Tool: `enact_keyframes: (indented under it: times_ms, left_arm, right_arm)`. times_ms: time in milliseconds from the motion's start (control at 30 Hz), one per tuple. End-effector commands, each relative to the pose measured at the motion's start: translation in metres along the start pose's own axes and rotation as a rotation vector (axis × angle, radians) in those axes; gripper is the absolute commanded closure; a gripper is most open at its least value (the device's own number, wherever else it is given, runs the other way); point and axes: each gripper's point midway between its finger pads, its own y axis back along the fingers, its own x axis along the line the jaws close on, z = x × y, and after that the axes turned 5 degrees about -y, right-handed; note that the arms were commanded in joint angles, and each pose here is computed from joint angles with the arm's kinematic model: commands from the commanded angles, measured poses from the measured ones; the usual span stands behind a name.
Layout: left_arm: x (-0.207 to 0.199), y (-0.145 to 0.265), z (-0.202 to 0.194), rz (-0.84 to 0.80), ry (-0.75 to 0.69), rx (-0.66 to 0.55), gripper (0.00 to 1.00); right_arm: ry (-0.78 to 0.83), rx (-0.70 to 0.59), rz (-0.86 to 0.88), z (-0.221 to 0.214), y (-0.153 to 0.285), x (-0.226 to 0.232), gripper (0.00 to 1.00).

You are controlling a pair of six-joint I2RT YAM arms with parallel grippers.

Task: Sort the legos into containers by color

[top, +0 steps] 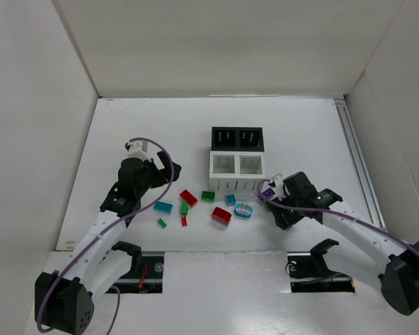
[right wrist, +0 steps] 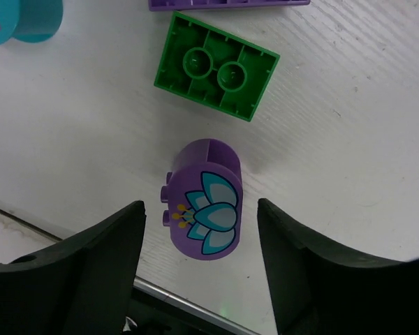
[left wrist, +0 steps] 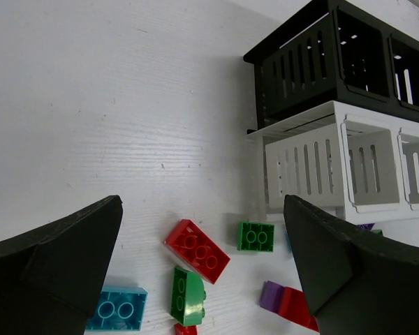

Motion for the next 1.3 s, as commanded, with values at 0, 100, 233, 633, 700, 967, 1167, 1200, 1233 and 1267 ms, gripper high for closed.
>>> enact_keyframes:
  times_ms: [0, 100, 233, 633, 700, 967, 1167, 1200, 1233, 1267]
  left_arm:
    - [-0.002, -0.002, 0.004, -0.021, -0.032, -0.032, 0.00]
    - [-0.004, 0.000, 0.006, -0.025, -0.033, -0.040, 0.00]
    - [-0.006, 0.001, 0.007, -0.038, -0.034, -0.044, 0.00]
    - [-0.004, 0.001, 0.003, -0.034, -0.033, -0.036, 0.00]
    - [-0.004, 0.001, 0.003, -0.034, -0.033, -0.036, 0.00]
    - [-0.005, -0.004, -0.003, -0.041, -0.021, -0.005, 0.00]
    - [0.005, -0.009, -0.014, 0.016, 0.041, 0.037, 0.00]
    - [0.003, -0.008, -0.018, 0.014, 0.048, 0.049, 0.00]
    - [0.005, -0.009, -0.022, 0.025, 0.076, 0.067, 0.00]
    - [0.005, -0.008, -0.024, 0.030, 0.092, 0.075, 0.00]
  right_arm:
    - [-0.041, -0.050, -0.042, 0.012, -0.003, -0.003, 0.32]
    - [-0.032, -0.064, -0.058, 0.014, -0.005, -0.005, 0.46]
    - [-0.013, -0.074, -0.054, 0.015, -0.007, -0.004, 0.46]
    - [0.030, -0.120, -0.049, 0.034, -0.004, -0.002, 0.73]
    - [0.057, -0.125, -0.051, 0.038, 0.006, 0.001, 0.74]
    - [0.206, -0.504, -0.050, 0.142, 0.109, 0.016, 0.76]
    - [0.291, -0.753, 0.021, 0.207, 0.143, 0.041, 0.76]
    - [0.314, -0.755, 0.035, 0.215, 0.140, 0.046, 0.76]
    - [0.329, -0.762, 0.043, 0.219, 0.137, 0.048, 0.76]
    - [0.340, -0.770, 0.069, 0.223, 0.135, 0.054, 0.76]
